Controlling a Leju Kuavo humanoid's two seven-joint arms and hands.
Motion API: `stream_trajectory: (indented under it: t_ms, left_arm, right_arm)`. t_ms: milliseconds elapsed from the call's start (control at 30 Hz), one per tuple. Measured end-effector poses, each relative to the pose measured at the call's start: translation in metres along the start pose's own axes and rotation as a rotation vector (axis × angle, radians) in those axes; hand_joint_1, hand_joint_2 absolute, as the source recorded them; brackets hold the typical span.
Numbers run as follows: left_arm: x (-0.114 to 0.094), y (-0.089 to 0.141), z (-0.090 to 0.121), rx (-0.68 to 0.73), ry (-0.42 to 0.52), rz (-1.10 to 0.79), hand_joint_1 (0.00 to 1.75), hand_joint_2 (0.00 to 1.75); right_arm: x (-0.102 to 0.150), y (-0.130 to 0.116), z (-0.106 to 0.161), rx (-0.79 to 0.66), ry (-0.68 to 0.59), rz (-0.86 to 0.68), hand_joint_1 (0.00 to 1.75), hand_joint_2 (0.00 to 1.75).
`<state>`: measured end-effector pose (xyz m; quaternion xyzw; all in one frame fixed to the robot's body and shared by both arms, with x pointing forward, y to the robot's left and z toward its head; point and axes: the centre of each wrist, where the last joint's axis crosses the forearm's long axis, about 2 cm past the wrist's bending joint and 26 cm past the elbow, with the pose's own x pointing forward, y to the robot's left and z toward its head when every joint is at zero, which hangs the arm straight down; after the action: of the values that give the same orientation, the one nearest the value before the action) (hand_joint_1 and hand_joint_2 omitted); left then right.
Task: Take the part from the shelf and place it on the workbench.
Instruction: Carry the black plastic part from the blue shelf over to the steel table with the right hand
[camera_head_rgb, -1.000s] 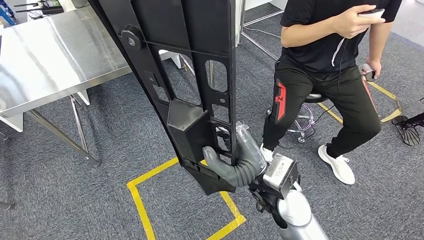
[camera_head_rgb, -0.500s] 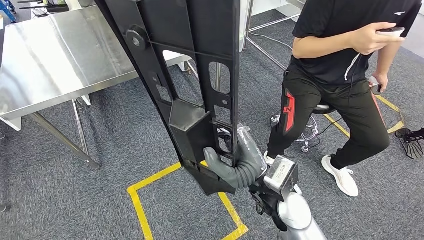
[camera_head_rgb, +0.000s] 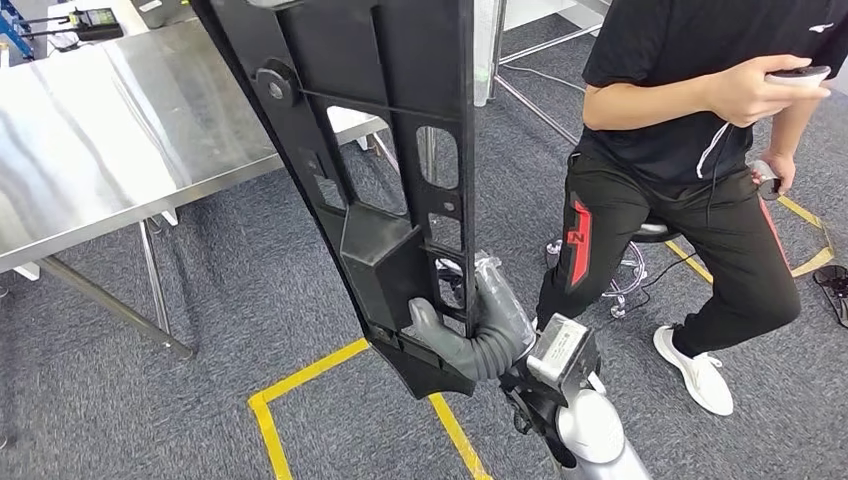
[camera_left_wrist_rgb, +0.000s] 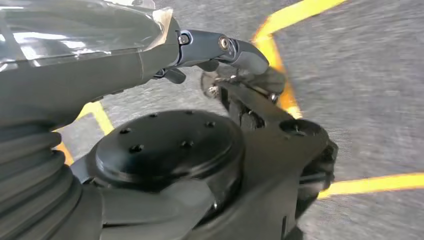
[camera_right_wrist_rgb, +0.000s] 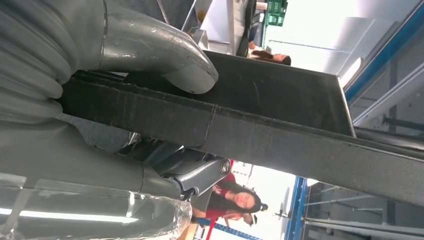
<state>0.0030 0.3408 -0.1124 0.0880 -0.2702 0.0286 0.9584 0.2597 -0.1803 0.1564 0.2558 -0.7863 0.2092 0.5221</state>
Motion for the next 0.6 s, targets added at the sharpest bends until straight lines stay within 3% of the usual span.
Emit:
stream_trajectory:
  t_ms: [600]
  left_arm:
    - [-0.0003, -0.0019, 0.0004, 0.005, 0.013, -0.030, 0.00, 1.75]
  right_arm:
    - [0.0010, -0.0028, 0.0019, -0.013, -0.001, 0.026, 1.75, 1.75]
